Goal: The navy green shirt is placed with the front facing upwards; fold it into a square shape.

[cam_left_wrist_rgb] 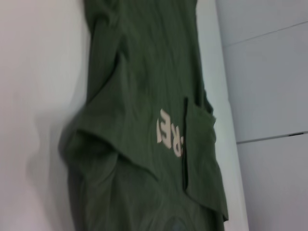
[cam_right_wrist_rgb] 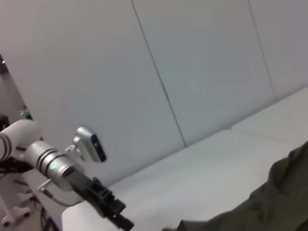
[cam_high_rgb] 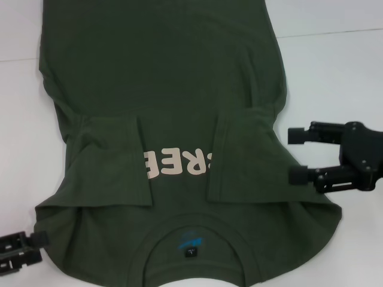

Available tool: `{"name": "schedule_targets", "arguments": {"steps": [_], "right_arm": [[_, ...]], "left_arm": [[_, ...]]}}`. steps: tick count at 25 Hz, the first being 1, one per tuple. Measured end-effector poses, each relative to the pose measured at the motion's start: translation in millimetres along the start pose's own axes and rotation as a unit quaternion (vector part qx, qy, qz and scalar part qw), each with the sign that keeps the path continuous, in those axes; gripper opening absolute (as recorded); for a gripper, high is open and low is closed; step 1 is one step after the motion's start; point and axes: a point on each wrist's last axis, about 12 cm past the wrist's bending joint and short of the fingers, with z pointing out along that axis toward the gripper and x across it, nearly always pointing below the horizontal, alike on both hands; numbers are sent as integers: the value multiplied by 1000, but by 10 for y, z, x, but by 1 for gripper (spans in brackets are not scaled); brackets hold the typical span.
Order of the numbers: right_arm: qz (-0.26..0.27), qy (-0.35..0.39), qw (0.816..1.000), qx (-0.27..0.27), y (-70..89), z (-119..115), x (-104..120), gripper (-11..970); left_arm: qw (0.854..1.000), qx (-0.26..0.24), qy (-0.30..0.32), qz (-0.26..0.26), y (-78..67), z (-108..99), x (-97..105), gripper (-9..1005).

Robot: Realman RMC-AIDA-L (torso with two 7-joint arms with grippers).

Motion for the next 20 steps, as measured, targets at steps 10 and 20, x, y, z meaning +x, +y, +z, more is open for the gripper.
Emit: {"name": "schedule_targets", "arguments": {"steps": [10, 20], "right_arm": [[1, 6, 1000, 3, -17, 25, 12, 946], [3, 4, 1000, 20, -51, 14, 22, 946]], "left_arm": [[996, -77, -1, -51, 126, 129, -97, 687], [992, -108, -4, -67, 132, 243, -248, 688]]}}
